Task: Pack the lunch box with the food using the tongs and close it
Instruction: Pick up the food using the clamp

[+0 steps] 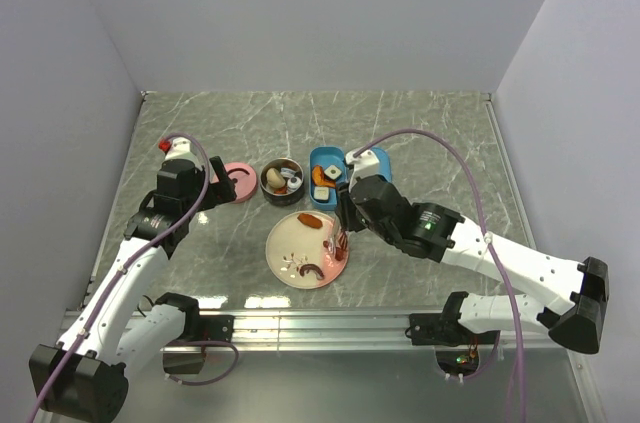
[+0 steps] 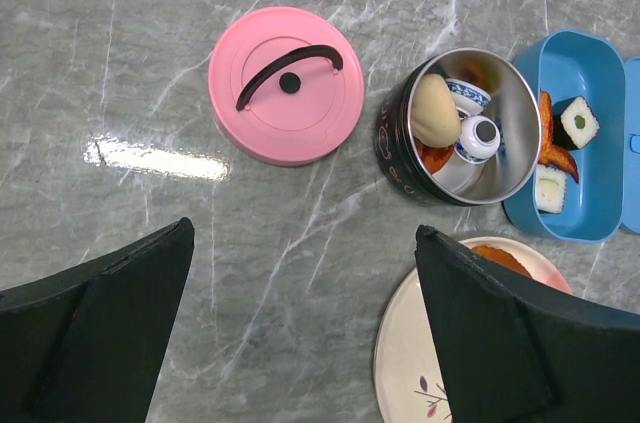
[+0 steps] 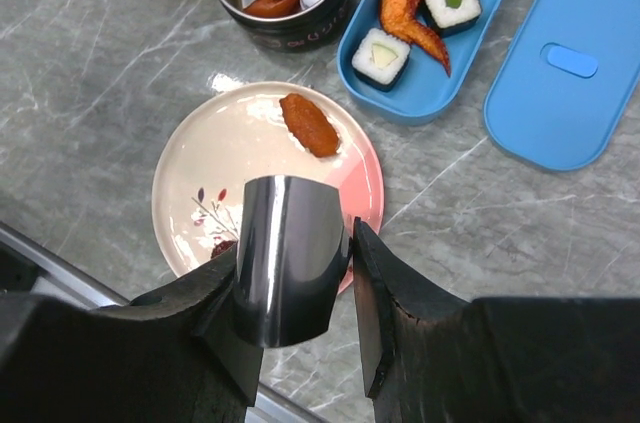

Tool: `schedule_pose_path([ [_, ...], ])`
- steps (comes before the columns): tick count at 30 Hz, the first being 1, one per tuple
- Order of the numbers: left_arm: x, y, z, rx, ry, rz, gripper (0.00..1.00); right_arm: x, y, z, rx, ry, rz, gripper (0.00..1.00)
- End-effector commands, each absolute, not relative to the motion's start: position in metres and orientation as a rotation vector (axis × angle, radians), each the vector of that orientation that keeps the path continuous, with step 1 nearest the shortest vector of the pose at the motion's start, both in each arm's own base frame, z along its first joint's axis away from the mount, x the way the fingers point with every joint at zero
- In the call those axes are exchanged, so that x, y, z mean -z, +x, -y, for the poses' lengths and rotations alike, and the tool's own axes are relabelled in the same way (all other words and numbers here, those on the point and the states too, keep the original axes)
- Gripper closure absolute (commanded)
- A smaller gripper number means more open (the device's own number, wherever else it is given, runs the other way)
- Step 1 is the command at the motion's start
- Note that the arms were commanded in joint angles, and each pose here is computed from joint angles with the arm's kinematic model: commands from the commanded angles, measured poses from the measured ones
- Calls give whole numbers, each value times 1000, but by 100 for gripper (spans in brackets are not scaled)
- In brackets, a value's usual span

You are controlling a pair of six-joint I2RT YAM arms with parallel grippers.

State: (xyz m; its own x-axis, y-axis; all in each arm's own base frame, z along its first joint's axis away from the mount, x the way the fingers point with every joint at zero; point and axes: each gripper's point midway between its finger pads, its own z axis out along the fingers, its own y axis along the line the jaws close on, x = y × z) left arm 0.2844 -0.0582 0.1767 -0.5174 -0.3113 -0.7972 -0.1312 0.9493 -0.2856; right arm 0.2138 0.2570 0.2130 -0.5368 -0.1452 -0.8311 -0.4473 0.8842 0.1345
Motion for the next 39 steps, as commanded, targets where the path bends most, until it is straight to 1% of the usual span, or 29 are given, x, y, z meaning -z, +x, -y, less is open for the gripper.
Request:
schedule_pose_path([
  [1, -188, 285, 61, 259, -316, -2082, 1, -211, 206, -260, -432, -453, -2133, 58],
  [9, -188, 285, 60, 261, -318, -2074, 0, -197, 203, -261, -377, -489, -2155, 58],
  [13, -190, 284, 59, 257, -317, -2069, 1, -191, 204, -265, -337, -512, -2172, 60],
  [15, -193, 285, 59, 259, -319, -2062, 1, -185, 203, -265, -303, -524, -2186, 63],
  [16, -193, 285, 59, 258, -320, -2060, 1, -183, 202, -263, -281, -531, -2199, 68],
  [19, -196, 284, 59, 260, -321, -2051, 1, -180, 200, -260, -250, -531, -2211, 76],
  [23, -195, 284, 59, 261, -322, -2051, 1, -196, 204, -260, -258, -472, -2186, 82],
  [30, -195, 284, 59, 260, -320, -2051, 0, -251, 236, -270, -228, -354, -2099, 83],
  [39, -196, 283, 56, 245, -323, -2047, 1, -277, 307, -262, -173, -183, -2045, 83],
])
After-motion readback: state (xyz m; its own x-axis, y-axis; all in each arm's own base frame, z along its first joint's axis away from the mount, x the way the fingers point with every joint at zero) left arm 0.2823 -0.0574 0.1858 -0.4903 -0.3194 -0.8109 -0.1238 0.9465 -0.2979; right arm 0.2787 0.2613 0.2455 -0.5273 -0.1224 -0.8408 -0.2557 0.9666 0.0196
